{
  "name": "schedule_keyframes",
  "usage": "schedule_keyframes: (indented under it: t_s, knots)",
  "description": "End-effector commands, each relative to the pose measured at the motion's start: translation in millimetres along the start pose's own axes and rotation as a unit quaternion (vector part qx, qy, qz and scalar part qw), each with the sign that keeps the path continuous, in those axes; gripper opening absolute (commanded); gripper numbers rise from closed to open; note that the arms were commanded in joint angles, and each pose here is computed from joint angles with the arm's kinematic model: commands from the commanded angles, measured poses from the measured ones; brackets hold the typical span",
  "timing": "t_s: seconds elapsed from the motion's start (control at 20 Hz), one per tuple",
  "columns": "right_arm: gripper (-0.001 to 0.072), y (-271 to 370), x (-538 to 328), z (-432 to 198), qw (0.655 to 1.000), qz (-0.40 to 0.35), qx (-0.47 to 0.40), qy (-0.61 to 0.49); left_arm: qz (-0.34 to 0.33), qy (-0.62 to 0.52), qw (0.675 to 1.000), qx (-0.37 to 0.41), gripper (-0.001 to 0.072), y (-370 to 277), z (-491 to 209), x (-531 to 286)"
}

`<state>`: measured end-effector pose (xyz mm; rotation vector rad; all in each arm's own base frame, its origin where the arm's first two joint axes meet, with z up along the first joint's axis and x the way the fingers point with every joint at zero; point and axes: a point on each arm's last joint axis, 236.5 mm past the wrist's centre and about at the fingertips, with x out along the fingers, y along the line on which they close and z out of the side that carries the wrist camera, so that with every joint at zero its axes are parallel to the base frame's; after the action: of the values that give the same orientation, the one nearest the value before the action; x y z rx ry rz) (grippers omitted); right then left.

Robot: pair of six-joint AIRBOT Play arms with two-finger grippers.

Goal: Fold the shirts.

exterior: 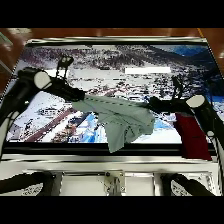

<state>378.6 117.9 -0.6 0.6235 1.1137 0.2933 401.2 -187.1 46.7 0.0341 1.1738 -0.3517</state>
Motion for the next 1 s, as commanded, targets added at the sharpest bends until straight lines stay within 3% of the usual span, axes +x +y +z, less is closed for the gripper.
schedule_keyframes:
  t_s: [0.0,0.1,0.15,0.2,0.25,0.3,0.35,0.45,0.55,0.7,0.95]
  knots:
    - [0.0063,-15.1,43.8,14.8,0.997,0.027,0.076,-0.02,-0.009,0.024,0.998,-0.059,0.0036,1.7,-2.1,69.6]
    - [0.0072,-21.1,54.8,8.8,0.995,0.028,0.093,-0.005,-0.028,0.051,0.995,-0.087,0.0039,-5.9,-12.6,94.7]
    - [0.0088,-21.5,55.1,9.8,0.996,0.028,0.087,-0.007,-0.035,0.06,0.993,-0.094,0.008,-9.0,-16.3,100.8]
    - [0.009,-19.0,51.2,13.2,0.997,0.031,0.074,-0.01,-0.034,0.062,0.993,-0.096,0.0229,-7.9,-17.1,101.0]
    - [0.0184,-14.5,42.7,18.4,0.997,0.04,0.069,-0.011,-0.033,0.066,0.992,-0.099,0.0437,-4.2,-16.4,95.9]
    - [0.0474,-9.3,31.0,24.9,0.997,0.05,0.059,-0.013,-0.031,0.077,0.991,-0.102,0.0575,2.8,-16.5,87.6]
    - [0.0622,-2.2,14.6,31.3,0.998,0.063,0.026,-0.014,-0.027,0.095,0.99,-0.101,0.0616,13.8,-18.0,75.8]
    - [0.0623,-7.6,-23.7,40.2,0.998,0.05,-0.029,-0.009,-0.024,0.126,0.988,-0.091,0.0616,37.2,-21.8,48.3]
    - [0.0622,-45.5,-61.1,41.5,0.999,-0.022,-0.05,0.0,-0.026,0.135,0.985,-0.105,0.0616,52.7,-27.7,24.3]
    - [0.0623,-108.7,-97.8,11.1,0.991,-0.114,-0.036,0.06,-0.089,0.15,0.979,-0.108,0.0616,24.2,-48.1,19.2]
    - [0.0623,-113.7,-81.6,-19.8,0.995,-0.06,0.036,0.078,-0.175,0.137,0.956,-0.192,0.0616,-30.2,-77.6,78.8]
